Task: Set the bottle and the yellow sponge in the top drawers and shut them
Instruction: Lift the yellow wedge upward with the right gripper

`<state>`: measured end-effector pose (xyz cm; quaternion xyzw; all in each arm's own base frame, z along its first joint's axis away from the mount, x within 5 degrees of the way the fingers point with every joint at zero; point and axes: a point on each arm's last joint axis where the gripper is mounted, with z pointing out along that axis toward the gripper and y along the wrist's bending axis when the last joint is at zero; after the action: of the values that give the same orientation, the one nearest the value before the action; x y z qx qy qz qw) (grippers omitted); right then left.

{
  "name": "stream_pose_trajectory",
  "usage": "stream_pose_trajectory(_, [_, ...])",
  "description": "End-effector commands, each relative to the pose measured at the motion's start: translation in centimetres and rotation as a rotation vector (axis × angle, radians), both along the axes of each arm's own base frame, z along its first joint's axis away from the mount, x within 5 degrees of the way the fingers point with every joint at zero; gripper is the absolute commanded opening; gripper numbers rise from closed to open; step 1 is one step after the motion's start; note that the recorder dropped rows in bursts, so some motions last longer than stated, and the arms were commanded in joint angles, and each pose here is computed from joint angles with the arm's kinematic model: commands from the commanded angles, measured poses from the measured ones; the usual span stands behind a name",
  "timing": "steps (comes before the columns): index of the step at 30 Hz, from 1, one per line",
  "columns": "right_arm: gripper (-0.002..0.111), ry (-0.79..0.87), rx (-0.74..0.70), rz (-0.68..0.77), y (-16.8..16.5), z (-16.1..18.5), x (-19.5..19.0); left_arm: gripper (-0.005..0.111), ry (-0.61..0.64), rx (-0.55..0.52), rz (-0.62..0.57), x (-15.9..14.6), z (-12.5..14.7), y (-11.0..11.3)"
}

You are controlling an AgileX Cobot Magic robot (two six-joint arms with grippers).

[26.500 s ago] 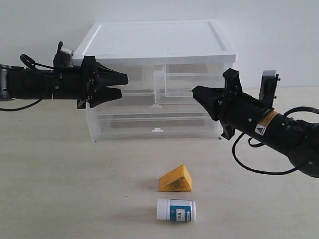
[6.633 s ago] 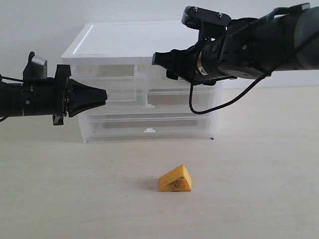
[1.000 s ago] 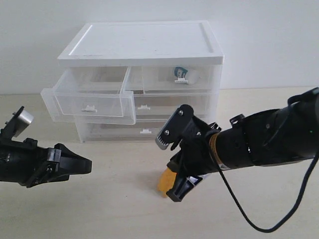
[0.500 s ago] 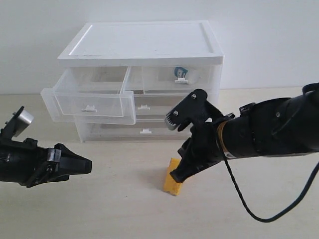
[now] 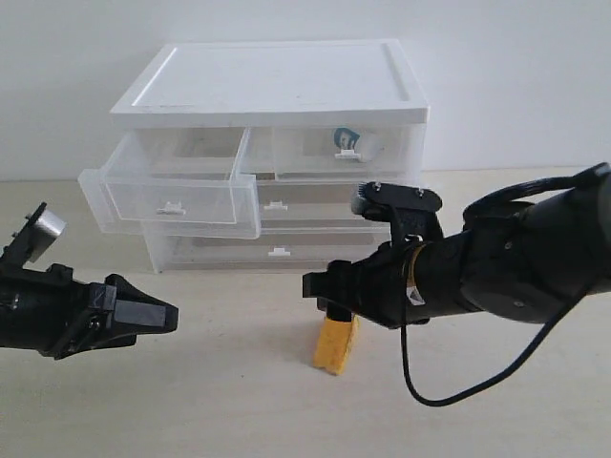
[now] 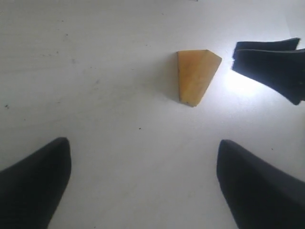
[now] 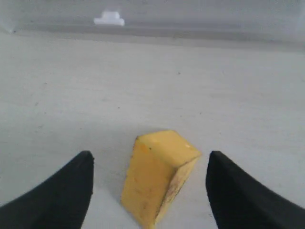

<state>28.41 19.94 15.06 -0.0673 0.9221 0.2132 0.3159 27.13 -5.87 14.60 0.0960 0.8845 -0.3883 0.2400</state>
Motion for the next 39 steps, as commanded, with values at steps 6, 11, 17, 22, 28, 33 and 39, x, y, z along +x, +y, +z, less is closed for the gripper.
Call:
stream_pose_trajectory(6, [0.059, 0.078, 0.039, -0.03, 1.1, -3.6, 1.1, 0.078, -0.018, -0.031, -0.031, -0.3, 0.3, -0.2])
stream_pose_trajectory(11, [0.059, 0.093, 0.013, -0.029, 1.4, -4.8, 1.7, 0.078, -0.018, -0.031, -0.031, -0.3, 0.3, -0.2])
stream_pose_trajectory(17, [0.055, 0.098, -0.123, -0.028, 0.9, -4.7, 2.2, 0.078, -0.024, -0.03, -0.033, -0.3, 0.3, -0.2])
stream_pose_trajectory(22, [0.01, 0.081, -0.193, 0.024, 0.6, -4.8, 2.2, 0.078, -0.024, -0.03, -0.033, -0.3, 0.3, -0.2])
stream_pose_trajectory(28, [0.0, 0.067, -0.253, 0.052, 0.3, -4.2, 2.1, 0.078, -0.024, -0.03, -0.033, -0.3, 0.3, -0.2])
stream_pose_trajectory(33, [0.0, -0.003, -0.266, 0.076, 0.1, -1.3, 1.9, 0.078, -0.035, -0.035, -0.026, -0.2, 0.4, -0.2])
stream_pose_trajectory(39, [0.0, -0.138, -0.224, 0.107, 0.2, 3.9, 1.0, 0.078, -0.042, -0.045, -0.01, -0.1, 0.5, -0.2])
